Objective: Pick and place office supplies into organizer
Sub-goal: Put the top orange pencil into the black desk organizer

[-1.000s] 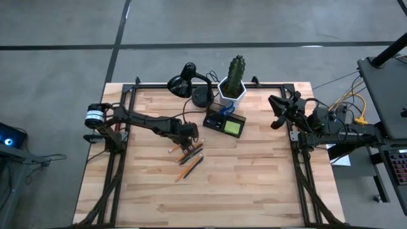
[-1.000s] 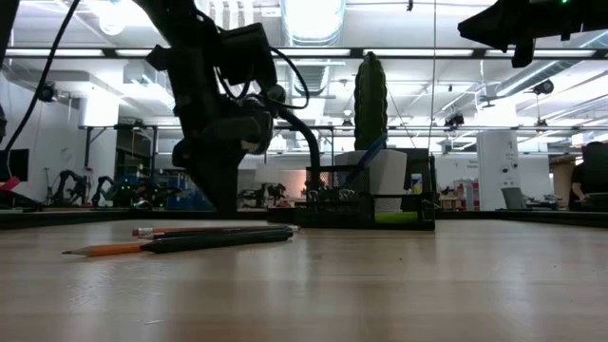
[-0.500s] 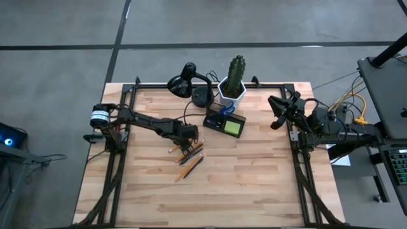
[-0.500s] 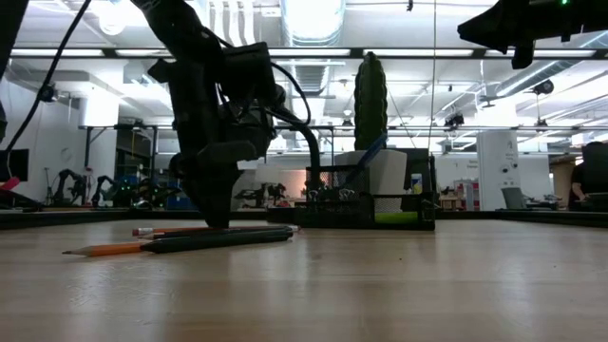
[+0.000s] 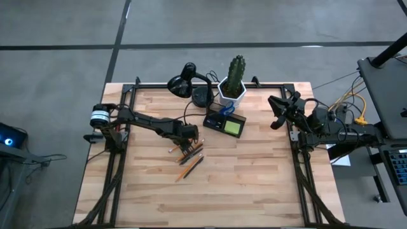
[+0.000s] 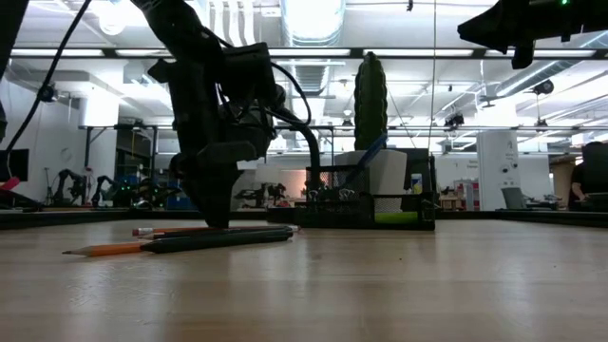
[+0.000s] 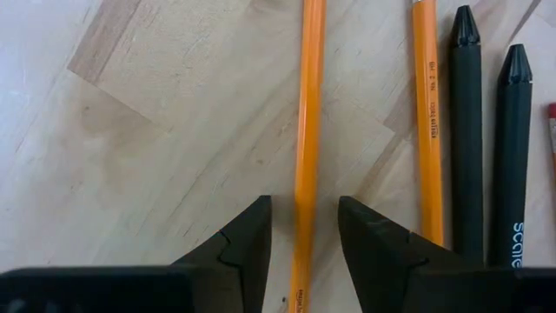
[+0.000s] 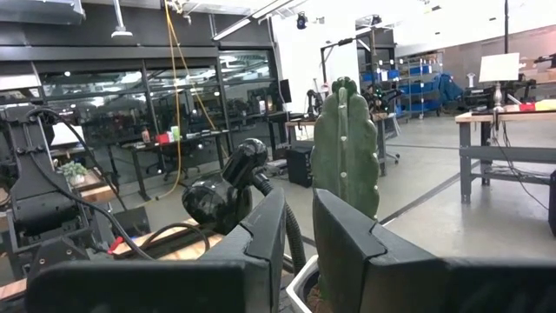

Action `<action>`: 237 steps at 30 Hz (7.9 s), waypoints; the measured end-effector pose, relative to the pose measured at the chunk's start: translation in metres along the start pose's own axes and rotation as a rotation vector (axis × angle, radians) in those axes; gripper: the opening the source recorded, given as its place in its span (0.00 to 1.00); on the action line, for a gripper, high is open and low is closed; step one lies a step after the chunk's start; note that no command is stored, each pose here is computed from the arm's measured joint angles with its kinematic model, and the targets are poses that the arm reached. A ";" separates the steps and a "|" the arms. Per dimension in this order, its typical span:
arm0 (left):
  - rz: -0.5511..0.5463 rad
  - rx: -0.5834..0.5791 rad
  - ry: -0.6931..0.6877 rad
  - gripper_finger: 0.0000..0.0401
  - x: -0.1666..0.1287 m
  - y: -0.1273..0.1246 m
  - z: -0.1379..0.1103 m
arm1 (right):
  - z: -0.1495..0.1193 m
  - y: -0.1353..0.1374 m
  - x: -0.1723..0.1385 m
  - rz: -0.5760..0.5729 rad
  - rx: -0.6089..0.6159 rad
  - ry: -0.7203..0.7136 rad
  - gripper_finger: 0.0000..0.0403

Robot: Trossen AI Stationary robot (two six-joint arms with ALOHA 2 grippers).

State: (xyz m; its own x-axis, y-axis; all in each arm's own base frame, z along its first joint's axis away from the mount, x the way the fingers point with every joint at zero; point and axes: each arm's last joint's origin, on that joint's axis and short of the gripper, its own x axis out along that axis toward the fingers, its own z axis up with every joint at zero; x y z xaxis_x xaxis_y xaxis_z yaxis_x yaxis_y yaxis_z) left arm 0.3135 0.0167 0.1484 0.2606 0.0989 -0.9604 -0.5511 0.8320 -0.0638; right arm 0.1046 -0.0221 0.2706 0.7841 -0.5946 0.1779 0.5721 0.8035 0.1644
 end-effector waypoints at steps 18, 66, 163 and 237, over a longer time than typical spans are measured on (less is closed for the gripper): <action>0.015 -0.002 -0.010 0.02 0.000 0.000 0.000 | 0.000 0.000 0.000 0.000 -0.001 0.000 0.13; -0.043 -0.016 -0.095 0.01 -0.021 -0.005 0.013 | 0.000 0.000 0.000 0.000 0.001 0.000 0.13; -0.179 0.080 -0.205 0.02 -0.050 -0.012 0.016 | 0.000 0.000 0.000 0.000 -0.009 0.002 0.13; 0.084 -0.136 -1.112 0.02 -0.033 0.020 0.109 | -0.002 0.001 0.002 0.000 -0.007 0.015 0.13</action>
State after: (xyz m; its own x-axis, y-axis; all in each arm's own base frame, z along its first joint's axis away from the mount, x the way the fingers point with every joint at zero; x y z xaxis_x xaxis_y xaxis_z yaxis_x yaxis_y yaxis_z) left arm 0.3798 0.0895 0.2081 0.7438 0.6405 -0.1911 -0.6642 0.7402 -0.1046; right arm 0.1069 -0.0222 0.2689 0.7874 -0.5945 0.1630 0.5740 0.8035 0.1577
